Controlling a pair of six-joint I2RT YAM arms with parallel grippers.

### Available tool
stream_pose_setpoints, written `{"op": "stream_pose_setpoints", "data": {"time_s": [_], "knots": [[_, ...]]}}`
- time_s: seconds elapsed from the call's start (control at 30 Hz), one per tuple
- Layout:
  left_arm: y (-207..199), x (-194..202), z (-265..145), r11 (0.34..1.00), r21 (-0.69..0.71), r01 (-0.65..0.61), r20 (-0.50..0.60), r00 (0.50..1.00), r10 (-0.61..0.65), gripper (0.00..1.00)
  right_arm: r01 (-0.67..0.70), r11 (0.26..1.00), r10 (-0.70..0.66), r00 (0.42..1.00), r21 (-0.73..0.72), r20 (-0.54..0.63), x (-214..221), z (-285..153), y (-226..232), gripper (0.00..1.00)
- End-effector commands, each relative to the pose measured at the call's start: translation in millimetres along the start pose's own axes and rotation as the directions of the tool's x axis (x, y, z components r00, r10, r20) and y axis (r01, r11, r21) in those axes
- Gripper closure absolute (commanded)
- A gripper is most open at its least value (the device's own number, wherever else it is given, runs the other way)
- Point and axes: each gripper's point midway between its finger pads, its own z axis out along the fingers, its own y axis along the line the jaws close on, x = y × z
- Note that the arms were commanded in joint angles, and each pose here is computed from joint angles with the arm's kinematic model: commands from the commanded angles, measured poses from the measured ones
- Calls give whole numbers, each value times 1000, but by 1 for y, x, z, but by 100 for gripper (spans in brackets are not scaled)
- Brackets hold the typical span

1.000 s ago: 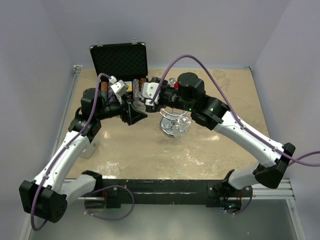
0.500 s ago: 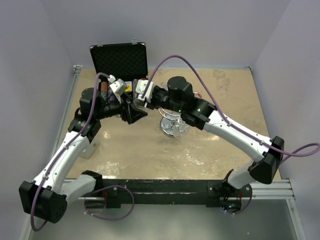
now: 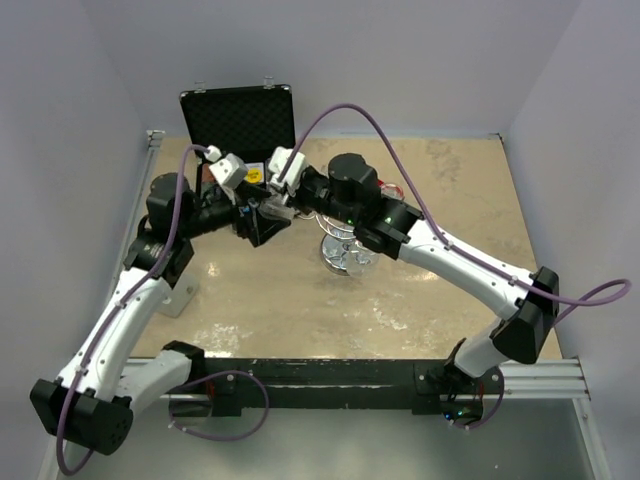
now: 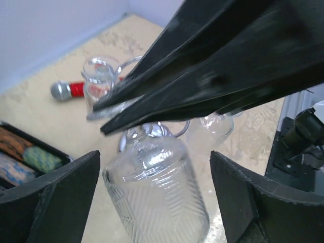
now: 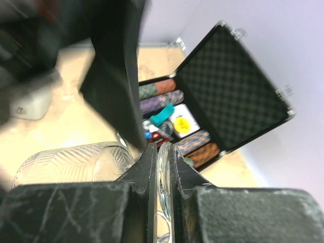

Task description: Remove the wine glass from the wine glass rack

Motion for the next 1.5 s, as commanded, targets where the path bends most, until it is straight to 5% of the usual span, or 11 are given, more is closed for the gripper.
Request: {"op": "stream_pose_setpoints", "data": {"time_s": [0.0,0.23,0.43,0.57,0.73,0.93,1.1,1.47], "knots": [[-35,-83,-43,863,-64,-501,178,845,503,1,-129,992,129,990,-14,51,-20,5,-4,100],[-69,-92,-81,671,-1,-741,86,669,739,0,-294,952,299,953,-84,56,-13,23,-15,100],[-45,-51,-99,487,-25,-873,-71,488,870,5,-427,886,447,890,-181,92,-25,27,-30,100],[-38,-44,-93,482,-45,-875,-65,484,872,13,-488,821,535,839,-296,103,-39,22,-23,100],[-24,-47,-83,512,-88,-854,-73,518,852,28,-471,817,528,843,-333,103,-41,21,-21,100],[-11,-44,-74,449,-115,-886,-72,458,886,31,-475,814,533,839,-334,107,-41,20,-21,100],[0,-42,-65,448,-151,-881,-67,462,885,36,-468,818,528,842,-334,113,-43,20,-22,100],[24,-52,-48,465,-251,-849,-44,490,871,76,-487,810,540,837,-327,92,-33,26,-20,100]]}}
